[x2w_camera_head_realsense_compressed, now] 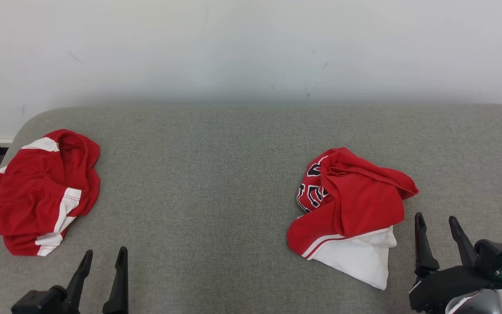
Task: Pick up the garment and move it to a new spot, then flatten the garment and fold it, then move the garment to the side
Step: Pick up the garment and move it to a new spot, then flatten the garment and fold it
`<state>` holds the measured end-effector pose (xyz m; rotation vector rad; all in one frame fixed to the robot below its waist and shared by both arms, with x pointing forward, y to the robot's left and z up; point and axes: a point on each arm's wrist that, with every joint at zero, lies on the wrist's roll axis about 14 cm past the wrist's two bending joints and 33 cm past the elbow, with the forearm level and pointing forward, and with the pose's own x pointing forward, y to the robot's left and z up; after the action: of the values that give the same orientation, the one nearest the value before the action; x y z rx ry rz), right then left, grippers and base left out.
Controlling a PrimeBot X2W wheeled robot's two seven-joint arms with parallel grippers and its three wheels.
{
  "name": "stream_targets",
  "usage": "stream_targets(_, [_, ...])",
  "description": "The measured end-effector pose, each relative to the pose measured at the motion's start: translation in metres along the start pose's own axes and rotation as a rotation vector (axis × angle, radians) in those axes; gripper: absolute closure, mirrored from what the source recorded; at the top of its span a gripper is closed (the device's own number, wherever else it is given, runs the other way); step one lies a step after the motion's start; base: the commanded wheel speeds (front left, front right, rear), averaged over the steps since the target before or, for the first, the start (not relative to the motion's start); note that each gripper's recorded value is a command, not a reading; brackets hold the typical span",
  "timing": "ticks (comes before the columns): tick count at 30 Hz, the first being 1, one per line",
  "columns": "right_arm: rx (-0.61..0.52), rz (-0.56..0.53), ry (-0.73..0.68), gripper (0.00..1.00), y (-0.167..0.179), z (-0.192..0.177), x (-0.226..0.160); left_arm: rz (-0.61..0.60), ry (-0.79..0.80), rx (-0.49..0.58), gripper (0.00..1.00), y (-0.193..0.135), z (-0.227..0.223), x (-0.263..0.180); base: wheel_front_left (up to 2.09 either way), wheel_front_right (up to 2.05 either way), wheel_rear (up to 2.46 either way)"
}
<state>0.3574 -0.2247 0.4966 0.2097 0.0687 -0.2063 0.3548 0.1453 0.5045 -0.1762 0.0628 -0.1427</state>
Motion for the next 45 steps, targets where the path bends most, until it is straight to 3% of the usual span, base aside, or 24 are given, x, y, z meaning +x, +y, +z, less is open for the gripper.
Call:
stream_targets(14, [0.003, -0.010, -0.006, 0.00, -0.003, 0.002, 0.001, -0.033, 0.053, 0.025, 0.00, -0.011, -0.003, 0.004, 0.00, 0.00, 0.00])
stream_targets(26, [0.004, -0.078, -0.006, 0.00, -0.025, 0.002, -0.009, -0.221, 0.087, 0.075, 0.00, -0.059, 0.000, 0.039, 0.00, 0.00, 0.00])
stream_targets(37, [0.002, -0.229, -0.004, 0.00, -0.073, -0.001, -0.035, -0.518, 0.168, 0.100, 0.00, -0.150, -0.021, 0.060, 0.00, 0.00, 0.00])
stream_targets(45, [0.010, -0.350, -0.023, 0.00, -0.109, 0.004, -0.055, -0.895, 0.228, 0.233, 0.00, -0.252, -0.041, 0.048, 0.00, 0.00, 0.00])
